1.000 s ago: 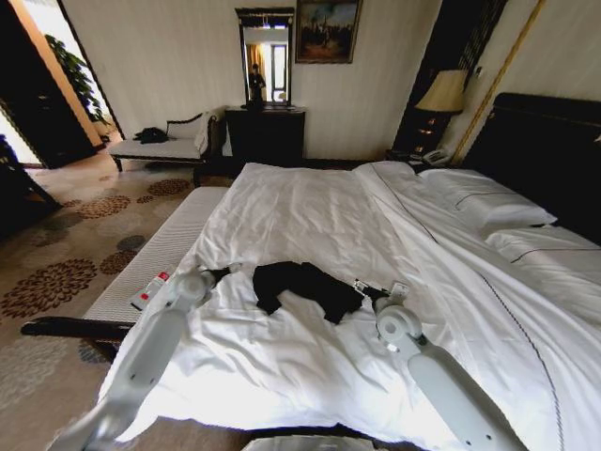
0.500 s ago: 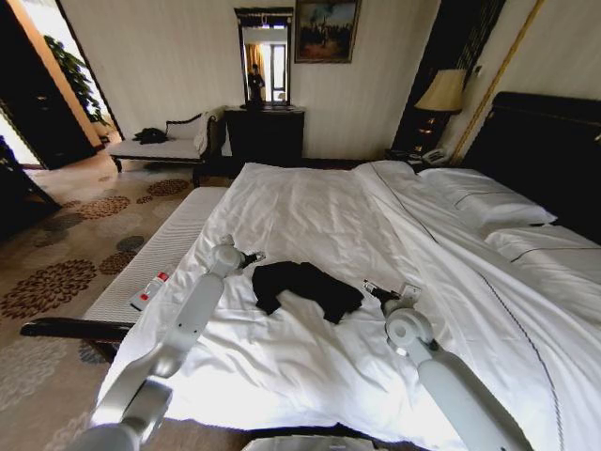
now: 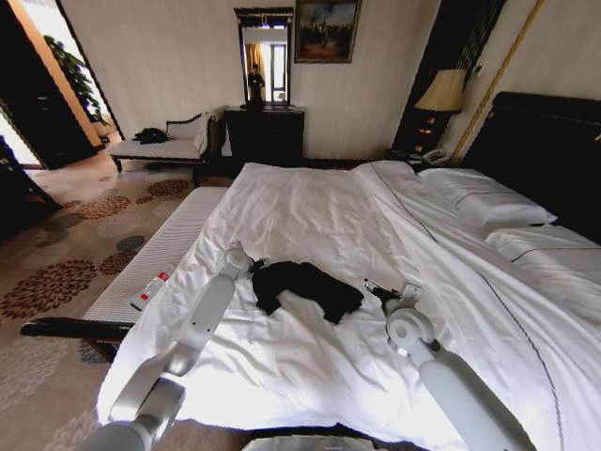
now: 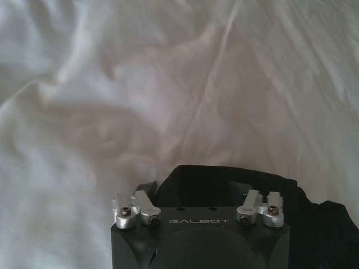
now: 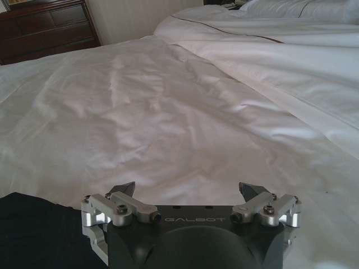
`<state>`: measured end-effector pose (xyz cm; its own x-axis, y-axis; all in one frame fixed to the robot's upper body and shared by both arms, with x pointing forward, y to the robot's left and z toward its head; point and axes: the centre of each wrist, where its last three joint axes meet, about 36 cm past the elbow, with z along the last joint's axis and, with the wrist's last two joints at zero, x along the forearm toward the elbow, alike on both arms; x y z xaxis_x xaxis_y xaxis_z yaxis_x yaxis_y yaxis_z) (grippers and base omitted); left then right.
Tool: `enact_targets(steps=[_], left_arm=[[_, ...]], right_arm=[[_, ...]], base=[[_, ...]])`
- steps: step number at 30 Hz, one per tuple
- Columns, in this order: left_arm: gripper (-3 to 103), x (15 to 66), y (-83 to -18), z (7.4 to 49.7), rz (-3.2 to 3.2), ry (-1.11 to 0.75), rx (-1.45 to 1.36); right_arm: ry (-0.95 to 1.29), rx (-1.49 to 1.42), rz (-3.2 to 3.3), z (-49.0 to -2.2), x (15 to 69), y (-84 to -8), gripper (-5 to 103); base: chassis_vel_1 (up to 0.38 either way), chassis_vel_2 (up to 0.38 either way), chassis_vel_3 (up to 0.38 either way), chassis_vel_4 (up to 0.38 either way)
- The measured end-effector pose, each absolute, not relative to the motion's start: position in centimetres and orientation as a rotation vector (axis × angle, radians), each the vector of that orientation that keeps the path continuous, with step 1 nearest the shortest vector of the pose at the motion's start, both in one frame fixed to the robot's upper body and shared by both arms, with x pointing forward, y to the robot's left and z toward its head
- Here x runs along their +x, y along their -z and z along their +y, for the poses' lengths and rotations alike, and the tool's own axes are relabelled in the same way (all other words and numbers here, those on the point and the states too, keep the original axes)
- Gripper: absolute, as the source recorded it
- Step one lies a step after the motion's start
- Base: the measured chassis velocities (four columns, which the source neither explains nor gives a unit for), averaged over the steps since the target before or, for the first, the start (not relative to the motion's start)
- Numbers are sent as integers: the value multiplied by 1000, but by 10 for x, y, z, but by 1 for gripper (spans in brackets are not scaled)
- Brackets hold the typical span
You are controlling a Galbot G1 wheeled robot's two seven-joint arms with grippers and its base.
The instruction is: Fold the clothes on the bed.
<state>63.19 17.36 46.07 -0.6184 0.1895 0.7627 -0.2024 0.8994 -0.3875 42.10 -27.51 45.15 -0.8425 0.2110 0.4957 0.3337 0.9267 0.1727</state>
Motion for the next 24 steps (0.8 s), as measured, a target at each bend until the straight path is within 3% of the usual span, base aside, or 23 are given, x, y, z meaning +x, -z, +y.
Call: enact_targets(steps=[2,8,10,17,24], left_arm=[[70,632,-461,173,-2166,-559,8],[43,633,-461,176,-2170,-563,7],[43,633,-461,177,-2170,-563,8],[10,635,-465,185,-2182,-574,8],[2,626,-490,199,-2261,-566,-31]], right_arm=[[347,-392,-2602,-275,421,-451,100],[339,-396,-2604,-275,420,-450,100],[337,-398,-2605,-275,420,-450,100],[331,-402,-2605,-274,420,-447,100],[332,-405,-2604,-273,419,-445,100]], base=[[0,0,0,0],[0,0,0,0],[0,0,0,0],[0,0,0,0],[0,0,0,0]])
